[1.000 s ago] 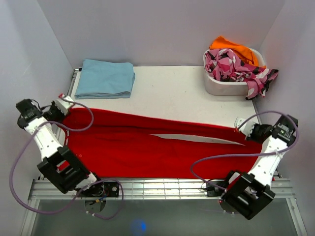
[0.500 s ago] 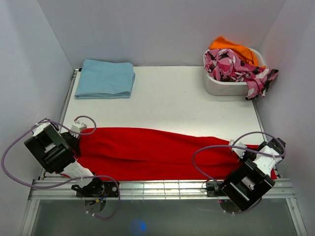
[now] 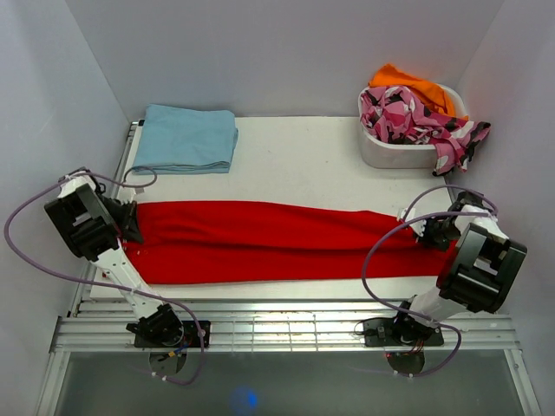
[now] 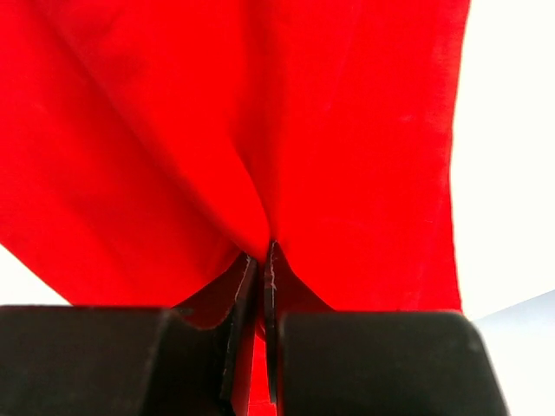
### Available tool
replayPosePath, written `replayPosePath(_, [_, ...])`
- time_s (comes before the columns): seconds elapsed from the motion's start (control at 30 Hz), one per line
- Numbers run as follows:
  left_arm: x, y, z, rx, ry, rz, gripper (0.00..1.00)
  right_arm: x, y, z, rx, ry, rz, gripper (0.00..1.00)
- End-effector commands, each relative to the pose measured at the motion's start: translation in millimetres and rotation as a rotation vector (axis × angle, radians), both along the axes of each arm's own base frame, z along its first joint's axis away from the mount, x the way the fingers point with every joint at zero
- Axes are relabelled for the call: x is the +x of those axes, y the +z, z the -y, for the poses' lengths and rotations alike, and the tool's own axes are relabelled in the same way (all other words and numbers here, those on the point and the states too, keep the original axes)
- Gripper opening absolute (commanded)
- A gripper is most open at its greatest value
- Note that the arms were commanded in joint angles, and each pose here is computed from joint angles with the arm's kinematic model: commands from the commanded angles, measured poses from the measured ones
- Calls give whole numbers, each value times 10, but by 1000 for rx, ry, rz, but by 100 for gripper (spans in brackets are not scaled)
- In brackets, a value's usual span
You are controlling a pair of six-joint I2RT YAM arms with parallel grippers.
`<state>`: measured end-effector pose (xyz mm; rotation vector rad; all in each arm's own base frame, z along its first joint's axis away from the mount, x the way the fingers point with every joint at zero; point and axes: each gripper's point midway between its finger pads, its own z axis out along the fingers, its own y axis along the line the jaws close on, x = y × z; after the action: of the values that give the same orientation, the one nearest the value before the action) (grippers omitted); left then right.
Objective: Fold and stack the trousers
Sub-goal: Fold the trousers
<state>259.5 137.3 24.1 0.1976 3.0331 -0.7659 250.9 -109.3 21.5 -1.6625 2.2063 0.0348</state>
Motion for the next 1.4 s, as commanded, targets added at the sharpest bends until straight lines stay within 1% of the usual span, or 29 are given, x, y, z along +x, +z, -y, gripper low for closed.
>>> replayPosePath(0.0, [1118, 18, -965, 355, 10, 396, 0, 314, 246, 420, -147, -97, 72, 8])
replayPosePath(0.1, [1241, 216, -993, 347, -7, 447, 0, 362, 360, 443, -159, -94, 98, 8])
replayPosePath(0.2, [1421, 650, -1047, 376, -28, 560, 0, 445, 581, 481, -171, -103, 153, 8])
replayPosePath(0.23, [1464, 905, -1071, 405, -41, 620, 0, 472, 647, 480, -168, -105, 171, 8])
replayPosePath(0.3, [1459, 1144, -1080, 422, -62, 686, 0, 546, 898, 560, -180, -116, 237, 8])
replayPosePath(0.37, [1374, 1423, -1129, 466, -89, 751, 0, 516, 988, 566, -165, -109, 252, 8])
replayPosePath(0.43, [1283, 1538, -1130, 469, -109, 788, 0, 427, 1034, 636, -181, -101, 266, 8])
replayPosePath(0.5, [1068, 1506, -1147, 490, -162, 782, 0, 266, 991, 693, -200, -94, 255, 8])
replayPosePath(0.53, [972, 1438, -1179, 511, -186, 756, 0, 151, 836, 666, -206, -58, 226, 8])
replayPosePath(0.57, [846, 1242, -1213, 518, -206, 722, 0, 97, 781, 674, -211, -54, 225, 8])
replayPosePath(0.63, [670, 1044, -1294, 559, -222, 652, 0, -33, 644, 701, -238, -45, 208, 8])
replayPosePath(0.67, [557, 793, -1262, 551, -249, 608, 0, -122, 442, 663, -242, -40, 191, 8])
replayPosePath(0.73, [423, 536, -1227, 541, -279, 552, 0, -202, 293, 641, -269, -20, 185, 8])
replayPosePath(0.77, [379, 428, -1271, 564, -289, 530, 0, -304, 112, 561, -260, 0, 164, 8])
replayPosePath(0.8, [239, 182, -1180, 525, -301, 480, 0, -262, 105, 594, -295, 12, 196, 8])
replayPosePath(0.87, [121, -34, -1123, 498, -319, 426, 0, -331, -51, 559, -305, 30, 187, 8])
replayPosePath(0.97, [-38, -248, -990, 417, -316, 354, 0, -277, -60, 641, -340, 15, 197, 8])
replayPosePath(1.0, [-28, -243, -947, 396, -310, 368, 7, -214, -2, 700, -340, -14, 205, 13])
replayPosePath(1.03, [-2, -201, -919, 383, -314, 391, 28, -197, 33, 710, -328, -29, 201, 21])
replayPosePath(1.07, [13, -70, -853, 369, -321, 426, 36, -177, 70, 730, -317, -47, 194, 28])
replayPosePath(1.1, [96, 40, -761, 336, -321, 496, 43, -88, 191, 798, -307, -83, 206, 48])
replayPosePath(1.13, [159, 178, -717, 326, -352, 554, 59, -119, 209, 768, -276, -97, 181, 58])
replayPosePath(1.17, [158, 390, -622, 313, -365, 599, 67, -104, 264, 777, -263, -111, 180, 68])
replayPosePath(1.2, [190, 513, -559, 301, -378, 641, 68, -73, 329, 758, -239, -115, 190, 71])
replayPosePath(1.23, [254, 665, -455, 272, -383, 711, 80, -13, 471, 800, -242, -116, 209, 77])
replayPosePath(1.27, [236, 872, -383, 273, -410, 752, 85, -74, 512, 720, -209, -107, 187, 85])
replayPosePath(1.3, [224, 978, -317, 265, -430, 779, 93, -65, 576, 674, -187, -96, 199, 92])
replayPosePath(1.33, [217, 1076, -229, 245, -443, 815, 96, -25, 716, 678, -191, -77, 220, 97])
replayPosePath(1.37, [152, 1168, -134, 221, -460, 824, 98, -120, 767, 554, -153, -60, 195, 98])
